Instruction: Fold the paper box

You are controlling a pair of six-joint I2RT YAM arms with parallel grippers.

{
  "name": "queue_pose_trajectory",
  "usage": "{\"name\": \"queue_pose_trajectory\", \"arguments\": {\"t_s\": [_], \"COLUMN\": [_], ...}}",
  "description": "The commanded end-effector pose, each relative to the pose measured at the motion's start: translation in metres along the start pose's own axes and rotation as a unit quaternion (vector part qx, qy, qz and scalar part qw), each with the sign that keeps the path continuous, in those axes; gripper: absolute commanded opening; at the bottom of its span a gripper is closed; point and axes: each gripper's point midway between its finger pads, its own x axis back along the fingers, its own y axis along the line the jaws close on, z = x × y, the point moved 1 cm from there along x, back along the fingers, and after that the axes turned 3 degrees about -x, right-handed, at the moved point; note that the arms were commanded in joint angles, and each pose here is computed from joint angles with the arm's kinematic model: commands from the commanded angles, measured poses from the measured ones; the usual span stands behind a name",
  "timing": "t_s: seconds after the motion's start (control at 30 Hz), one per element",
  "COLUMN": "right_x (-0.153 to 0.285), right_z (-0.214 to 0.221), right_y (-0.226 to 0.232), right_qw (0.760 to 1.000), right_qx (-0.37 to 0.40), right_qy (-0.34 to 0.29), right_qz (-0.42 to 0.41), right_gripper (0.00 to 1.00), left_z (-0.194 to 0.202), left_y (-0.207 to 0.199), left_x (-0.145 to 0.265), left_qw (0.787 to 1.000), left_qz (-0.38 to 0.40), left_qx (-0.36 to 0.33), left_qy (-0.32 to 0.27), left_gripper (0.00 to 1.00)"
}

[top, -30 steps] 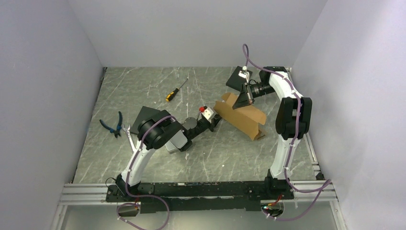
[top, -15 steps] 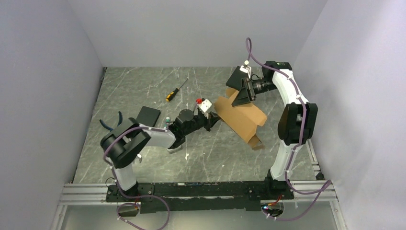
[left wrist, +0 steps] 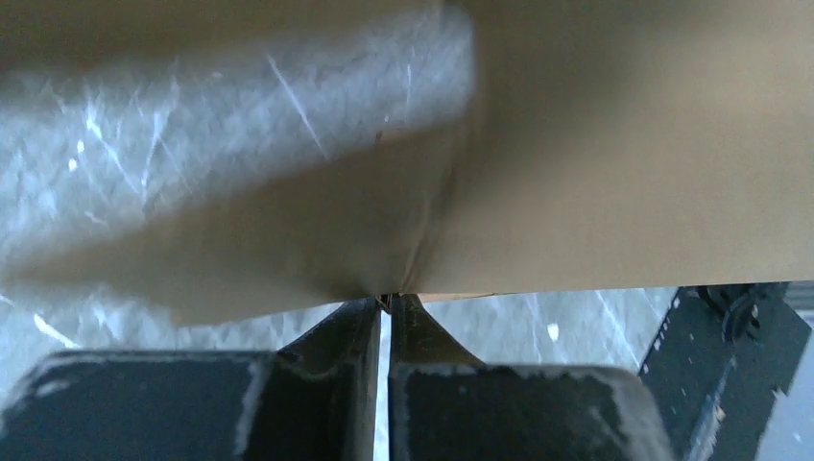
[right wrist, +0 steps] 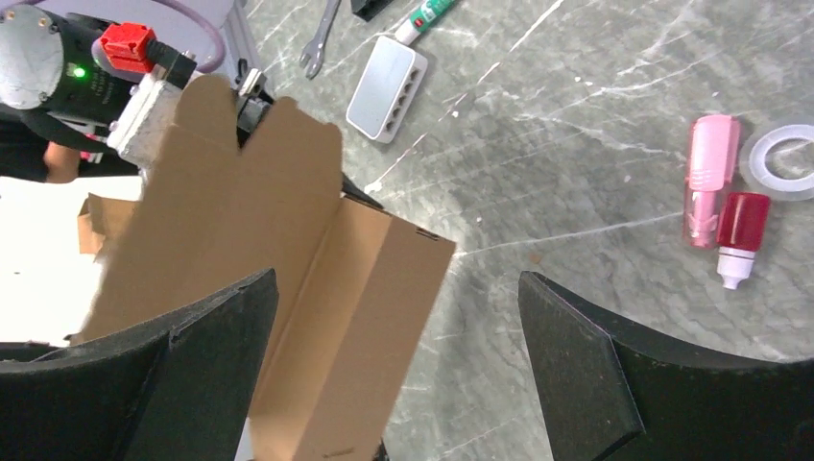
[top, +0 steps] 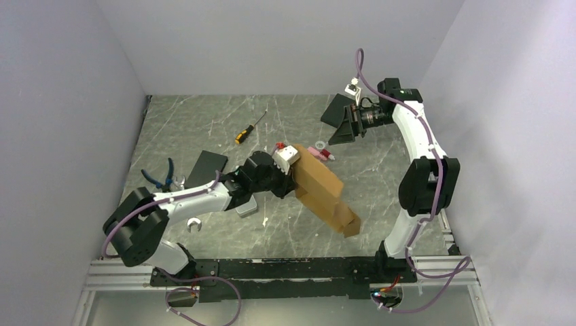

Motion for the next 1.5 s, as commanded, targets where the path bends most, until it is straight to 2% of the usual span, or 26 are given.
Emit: {"name": "queue_pose_trajectory", "arguments": {"t_s": [0.0,0.2,0.37,0.53,0.63,0.73,0.8,0.87,1.0,1.1,1.17,1.23,1.27,1.37,1.43,1.47], "right_x": [0.013,0.035,0.042,0.036,0.032,0.043,0.055,0.054,0.024,-0.021,-0.046,-0.065,-0.073,-0.095,-0.105,-0.11], "right_z": [-0.018,-0.025,-0.006,0.024,0.044,0.043,0.035,0.039,0.065,0.091,0.1,0.102,0.105,0.115,0.124,0.129], "right_y": [0.01,0.029,0.047,0.047,0.04,0.038,0.037,0.04,0.056,0.058,0.056,0.053,0.049,0.03,0.02,0.018], "right_qw": [0.997,0.982,0.965,0.958,0.956,0.945,0.935,0.932,0.944,0.946,0.946,0.945,0.946,0.947,0.954,0.957], "right_qx": [0.06,0.148,0.219,0.253,0.26,0.272,0.277,0.284,0.29,0.313,0.319,0.32,0.319,0.309,0.284,0.271], "right_qy": [-0.039,-0.101,-0.13,-0.124,-0.118,-0.149,-0.172,-0.179,-0.153,-0.075,-0.05,-0.04,-0.032,0.014,0.044,0.058], "right_qz": [0.025,0.056,0.057,0.059,0.07,0.103,0.141,0.138,0.04,0.025,0.036,0.05,0.057,0.086,0.088,0.084], "right_gripper": [1.0,1.0,1.0,1.0,1.0,1.0,1.0,1.0,0.98,0.96,0.93,0.84,0.75,0.31,0.14,0.09], "left_z": [0.001,0.009,0.008,0.016,0.03,0.042,0.044,0.049,0.058,0.065,0.068,0.071,0.071,0.071,0.071,0.07], "left_y": [-0.013,-0.007,0.005,0.018,0.027,0.034,0.037,0.041,0.047,0.051,0.052,0.053,0.054,0.052,0.052,0.052], "left_x": [0.026,0.047,0.06,0.06,0.057,0.055,0.05,0.045,0.035,0.029,0.026,0.024,0.024,0.022,0.02,0.02], "left_qw": [0.998,0.989,0.972,0.944,0.919,0.894,0.886,0.88,0.863,0.852,0.846,0.84,0.838,0.835,0.833,0.833], "left_qz": [0.005,-0.032,-0.087,-0.125,-0.148,-0.17,-0.175,-0.179,-0.183,-0.182,-0.18,-0.178,-0.175,-0.165,-0.16,-0.159], "left_qx": [0.036,0.082,0.132,0.207,0.245,0.266,0.271,0.276,0.294,0.303,0.308,0.315,0.319,0.33,0.336,0.338], "left_qy": [0.054,0.119,0.175,0.225,0.272,0.319,0.332,0.342,0.367,0.387,0.396,0.403,0.406,0.408,0.408,0.408], "left_gripper": [0.0,0.0,0.0,0.0,0.0,0.0,0.0,0.0,0.0,0.0,0.0,0.0,0.0,0.0,0.0,0.0]}}
